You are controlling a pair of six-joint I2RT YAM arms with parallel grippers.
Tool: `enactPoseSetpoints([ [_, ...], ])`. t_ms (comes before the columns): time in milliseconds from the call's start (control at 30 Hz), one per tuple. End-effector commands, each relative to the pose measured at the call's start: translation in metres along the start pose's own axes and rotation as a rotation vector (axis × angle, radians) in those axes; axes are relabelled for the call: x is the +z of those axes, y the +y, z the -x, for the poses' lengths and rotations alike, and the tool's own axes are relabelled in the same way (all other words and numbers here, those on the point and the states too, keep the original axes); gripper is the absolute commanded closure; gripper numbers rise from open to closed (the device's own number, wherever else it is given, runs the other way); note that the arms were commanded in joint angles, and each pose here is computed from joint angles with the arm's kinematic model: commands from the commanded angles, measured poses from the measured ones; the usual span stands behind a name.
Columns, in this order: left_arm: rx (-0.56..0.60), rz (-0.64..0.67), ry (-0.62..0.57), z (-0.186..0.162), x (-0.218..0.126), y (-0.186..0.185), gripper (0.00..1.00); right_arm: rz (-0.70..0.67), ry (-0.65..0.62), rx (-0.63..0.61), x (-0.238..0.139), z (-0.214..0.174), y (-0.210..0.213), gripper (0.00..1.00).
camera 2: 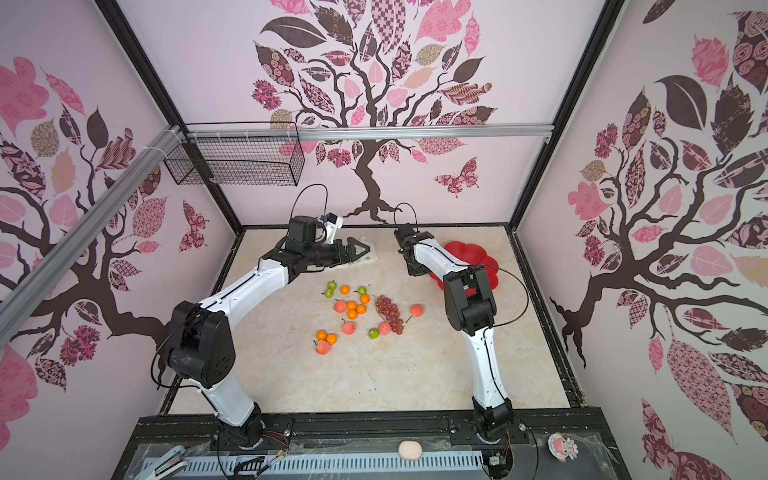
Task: Place and organize the fake fruits in the fruit bowl
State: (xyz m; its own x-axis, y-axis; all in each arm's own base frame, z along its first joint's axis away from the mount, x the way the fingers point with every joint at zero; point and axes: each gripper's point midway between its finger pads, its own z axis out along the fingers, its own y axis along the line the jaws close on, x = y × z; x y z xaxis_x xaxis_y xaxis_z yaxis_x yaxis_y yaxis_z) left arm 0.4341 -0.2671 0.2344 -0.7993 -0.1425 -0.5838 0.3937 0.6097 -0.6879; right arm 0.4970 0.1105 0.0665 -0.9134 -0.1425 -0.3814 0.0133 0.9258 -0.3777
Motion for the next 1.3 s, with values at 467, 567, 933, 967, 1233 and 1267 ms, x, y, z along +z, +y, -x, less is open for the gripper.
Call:
enactPoseSetpoints([
  [467, -0.028, -0.011, -0.035, 0.006, -0.012, 0.003, 0.02, -0.002, 0.017, 0.007, 0.002, -0.007, 0.003, 0.93],
  [567, -0.044, 0.004, -0.051, 0.012, -0.017, 0.009, 0.02, 0.002, 0.009, 0.017, -0.003, -0.006, 0.002, 0.96],
  [933, -0.131, 0.084, -0.172, 0.048, -0.069, 0.051, 0.02, 0.076, -0.055, -0.045, -0.034, -0.003, 0.048, 0.97],
  [967, -0.128, 0.109, -0.176, 0.047, -0.074, 0.055, 0.02, 0.083, -0.058, -0.061, -0.037, -0.004, 0.057, 0.97],
  [1233, -0.080, 0.290, -0.170, 0.021, -0.105, 0.065, 0.02, 0.147, -0.105, -0.152, -0.073, -0.002, 0.112, 0.96],
  [1267, -0.089, 0.313, -0.158, 0.013, -0.109, 0.068, 0.02, 0.155, -0.113, -0.167, -0.077, -0.002, 0.118, 0.96],
])
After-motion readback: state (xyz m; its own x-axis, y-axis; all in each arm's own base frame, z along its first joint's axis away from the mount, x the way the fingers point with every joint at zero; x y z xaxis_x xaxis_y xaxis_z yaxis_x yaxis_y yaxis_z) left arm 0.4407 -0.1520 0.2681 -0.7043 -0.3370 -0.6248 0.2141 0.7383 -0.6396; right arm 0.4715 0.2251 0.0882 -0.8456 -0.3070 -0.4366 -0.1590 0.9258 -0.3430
